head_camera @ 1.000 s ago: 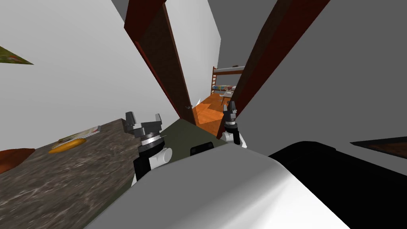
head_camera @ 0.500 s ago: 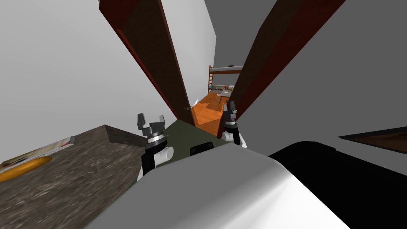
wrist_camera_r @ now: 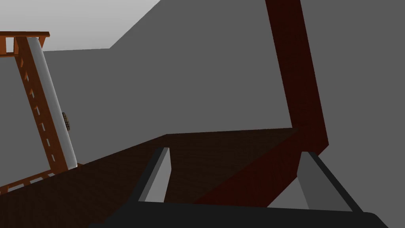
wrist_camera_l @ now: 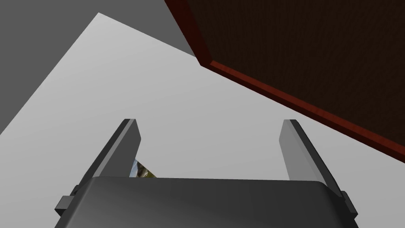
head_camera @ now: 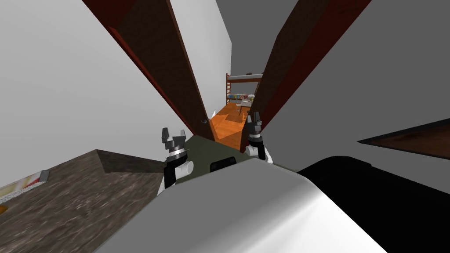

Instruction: Push the door open

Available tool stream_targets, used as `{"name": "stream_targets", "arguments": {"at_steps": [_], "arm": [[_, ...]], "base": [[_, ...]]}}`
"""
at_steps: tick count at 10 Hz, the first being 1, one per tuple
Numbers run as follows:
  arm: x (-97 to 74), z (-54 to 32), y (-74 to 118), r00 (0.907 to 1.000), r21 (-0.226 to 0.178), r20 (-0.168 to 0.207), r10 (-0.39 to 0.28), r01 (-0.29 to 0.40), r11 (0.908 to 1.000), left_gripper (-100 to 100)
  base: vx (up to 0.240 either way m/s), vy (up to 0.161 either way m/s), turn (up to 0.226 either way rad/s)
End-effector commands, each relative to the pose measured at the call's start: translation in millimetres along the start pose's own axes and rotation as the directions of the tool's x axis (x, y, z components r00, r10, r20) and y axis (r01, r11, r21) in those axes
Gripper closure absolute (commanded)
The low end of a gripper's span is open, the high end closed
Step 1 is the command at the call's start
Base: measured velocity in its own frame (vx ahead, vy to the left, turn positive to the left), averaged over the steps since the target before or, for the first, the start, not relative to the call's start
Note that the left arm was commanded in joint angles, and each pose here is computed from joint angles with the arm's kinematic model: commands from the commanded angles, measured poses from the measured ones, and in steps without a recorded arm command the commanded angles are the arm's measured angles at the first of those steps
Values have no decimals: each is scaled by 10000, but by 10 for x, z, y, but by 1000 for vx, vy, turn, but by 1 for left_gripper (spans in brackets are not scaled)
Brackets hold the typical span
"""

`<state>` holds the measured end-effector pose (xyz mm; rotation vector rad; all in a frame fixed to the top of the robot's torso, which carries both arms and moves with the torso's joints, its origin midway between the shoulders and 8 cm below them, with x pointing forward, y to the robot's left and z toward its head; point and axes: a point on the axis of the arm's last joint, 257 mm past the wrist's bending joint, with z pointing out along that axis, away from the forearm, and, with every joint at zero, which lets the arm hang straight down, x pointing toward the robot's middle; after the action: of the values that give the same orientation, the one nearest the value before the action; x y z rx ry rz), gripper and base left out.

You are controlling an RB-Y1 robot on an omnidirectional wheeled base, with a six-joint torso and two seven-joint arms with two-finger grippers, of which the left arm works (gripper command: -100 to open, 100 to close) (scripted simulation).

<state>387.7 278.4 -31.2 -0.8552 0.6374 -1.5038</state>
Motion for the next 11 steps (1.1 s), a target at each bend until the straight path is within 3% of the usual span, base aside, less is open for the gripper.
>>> {"name": "stream_targets", "arguments": {"at_steps": [1, 6, 11], "arm": [[-39, -24, 123, 9999, -204, 24, 128, -127, 9997, -100], [-175, -125, 583, 9986, -915, 110, 514, -502, 9945, -100], [-326, -266, 1050, 9956, -1664, 204, 914, -868, 9822, -100]], "base": [[66, 105, -198], [77, 118, -192], [58, 130, -193]]}}
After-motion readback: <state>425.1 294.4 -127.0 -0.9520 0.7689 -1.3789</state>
